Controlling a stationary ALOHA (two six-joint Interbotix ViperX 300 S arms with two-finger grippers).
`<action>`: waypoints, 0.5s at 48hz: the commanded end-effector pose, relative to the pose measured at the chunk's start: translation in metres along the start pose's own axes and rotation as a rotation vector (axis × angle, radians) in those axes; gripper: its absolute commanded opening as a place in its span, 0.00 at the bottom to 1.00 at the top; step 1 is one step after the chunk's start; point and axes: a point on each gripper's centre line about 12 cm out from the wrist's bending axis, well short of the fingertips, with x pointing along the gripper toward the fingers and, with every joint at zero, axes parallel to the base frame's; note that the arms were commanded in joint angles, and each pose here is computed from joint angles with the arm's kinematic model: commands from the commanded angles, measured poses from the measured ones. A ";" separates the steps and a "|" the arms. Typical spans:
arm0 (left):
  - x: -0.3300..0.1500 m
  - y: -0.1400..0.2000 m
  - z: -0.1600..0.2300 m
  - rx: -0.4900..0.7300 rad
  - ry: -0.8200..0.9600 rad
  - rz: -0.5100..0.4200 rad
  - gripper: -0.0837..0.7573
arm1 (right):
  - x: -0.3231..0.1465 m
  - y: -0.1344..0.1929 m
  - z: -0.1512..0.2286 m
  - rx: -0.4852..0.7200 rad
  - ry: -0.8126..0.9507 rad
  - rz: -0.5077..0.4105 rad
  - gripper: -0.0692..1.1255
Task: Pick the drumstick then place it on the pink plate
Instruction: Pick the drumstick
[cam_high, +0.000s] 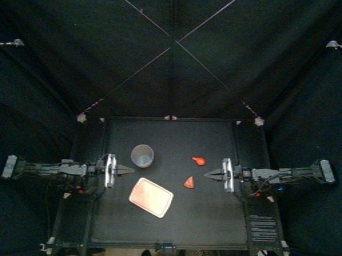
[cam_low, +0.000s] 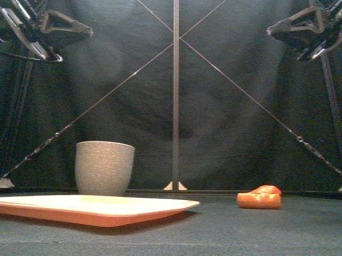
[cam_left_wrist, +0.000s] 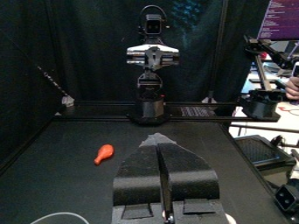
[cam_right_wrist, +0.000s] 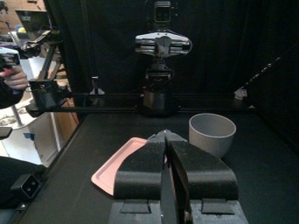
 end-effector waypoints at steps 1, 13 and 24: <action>0.003 0.004 0.001 0.002 0.003 0.022 0.07 | 0.005 -0.010 -0.004 0.007 0.026 -0.047 0.11; 0.003 0.009 -0.001 0.004 0.012 0.044 0.08 | 0.023 -0.054 -0.028 0.030 0.183 -0.240 0.11; 0.001 0.009 -0.008 0.001 0.027 0.046 0.08 | 0.037 -0.086 -0.054 0.067 0.401 -0.351 0.11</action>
